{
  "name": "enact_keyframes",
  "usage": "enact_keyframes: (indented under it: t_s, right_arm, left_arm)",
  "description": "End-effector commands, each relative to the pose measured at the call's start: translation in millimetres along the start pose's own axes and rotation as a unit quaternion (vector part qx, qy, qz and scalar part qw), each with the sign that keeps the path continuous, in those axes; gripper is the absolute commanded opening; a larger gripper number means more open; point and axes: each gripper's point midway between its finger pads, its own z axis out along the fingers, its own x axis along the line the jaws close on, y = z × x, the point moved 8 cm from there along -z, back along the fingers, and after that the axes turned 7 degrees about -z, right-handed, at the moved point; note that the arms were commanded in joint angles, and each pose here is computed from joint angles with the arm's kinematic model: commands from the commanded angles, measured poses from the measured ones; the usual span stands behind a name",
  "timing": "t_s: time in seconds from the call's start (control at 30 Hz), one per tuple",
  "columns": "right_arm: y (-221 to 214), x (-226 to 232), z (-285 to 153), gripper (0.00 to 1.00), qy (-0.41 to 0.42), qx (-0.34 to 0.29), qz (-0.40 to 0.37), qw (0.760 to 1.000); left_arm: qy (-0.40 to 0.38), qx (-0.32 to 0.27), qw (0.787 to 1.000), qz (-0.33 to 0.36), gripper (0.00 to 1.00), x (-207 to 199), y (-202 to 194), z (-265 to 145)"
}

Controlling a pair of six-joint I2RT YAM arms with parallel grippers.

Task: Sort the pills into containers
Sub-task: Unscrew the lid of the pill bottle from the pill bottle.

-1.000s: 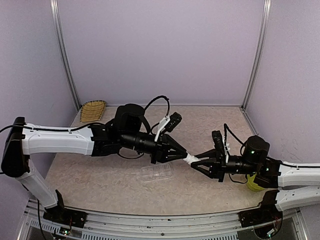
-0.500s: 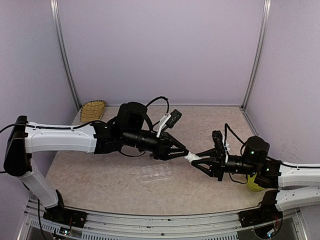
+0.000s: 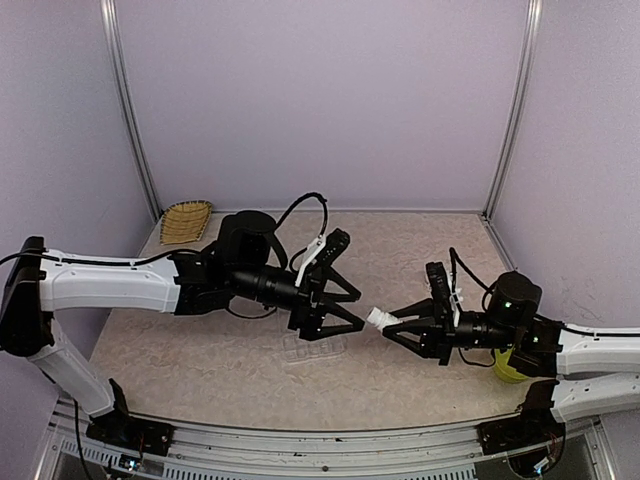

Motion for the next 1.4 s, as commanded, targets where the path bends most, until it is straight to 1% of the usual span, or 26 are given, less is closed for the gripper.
enact_keyframes:
  t_s: [0.0, 0.1, 0.27, 0.37, 0.73, 0.93, 0.97, 1.17, 1.23, 1.37]
  right_arm:
    - [11.0, 7.0, 4.5, 0.15, 0.053, -0.016, 0.015, 0.998]
    - [11.4, 9.1, 6.6, 0.15, 0.071, -0.017, 0.022, 0.997]
    - [10.8, 11.4, 8.7, 0.15, 0.091, -0.018, 0.036, 0.995]
    - [11.4, 12.7, 8.6, 0.15, 0.100, -0.023, 0.040, 0.994]
    - [13.4, 11.8, 11.3, 0.15, 0.102, -0.025, 0.043, 0.994]
    - [12.4, 10.9, 11.4, 0.15, 0.097, -0.022, 0.043, 0.994]
    - [12.7, 11.0, 11.2, 0.15, 0.097, -0.022, 0.042, 0.994]
    - [12.7, 10.2, 10.8, 0.15, 0.090, -0.019, 0.040, 0.995]
    - [12.7, 10.0, 10.7, 0.15, 0.088, -0.018, 0.039, 0.995]
    - [13.0, 9.3, 10.2, 0.16, 0.082, -0.018, 0.036, 0.996]
  left_arm:
    - [-0.050, -0.024, 0.991, 0.120, 0.84, -16.9, 8.2, -6.9]
    - [-0.069, -0.030, 0.985, 0.156, 0.83, -23.8, 9.8, -7.7]
    - [-0.082, -0.018, 0.980, 0.183, 0.73, -28.9, 9.8, -5.1]
    - [-0.077, -0.008, 0.977, 0.197, 0.70, -30.7, 6.8, -2.9]
    - [-0.063, 0.000, 0.975, 0.211, 0.60, -38.4, 3.6, 5.2]
    - [-0.064, -0.005, 0.976, 0.207, 0.52, -39.3, 4.3, 5.9]
    - [-0.063, -0.005, 0.976, 0.206, 0.50, -39.3, 4.4, 6.2]
    - [-0.055, -0.006, 0.978, 0.200, 0.29, -36.7, 4.5, 7.4]
    - [-0.052, -0.007, 0.979, 0.197, 0.26, -36.3, 5.6, 7.9]
    - [-0.043, -0.007, 0.981, 0.188, 0.22, -34.8, 6.0, 8.7]
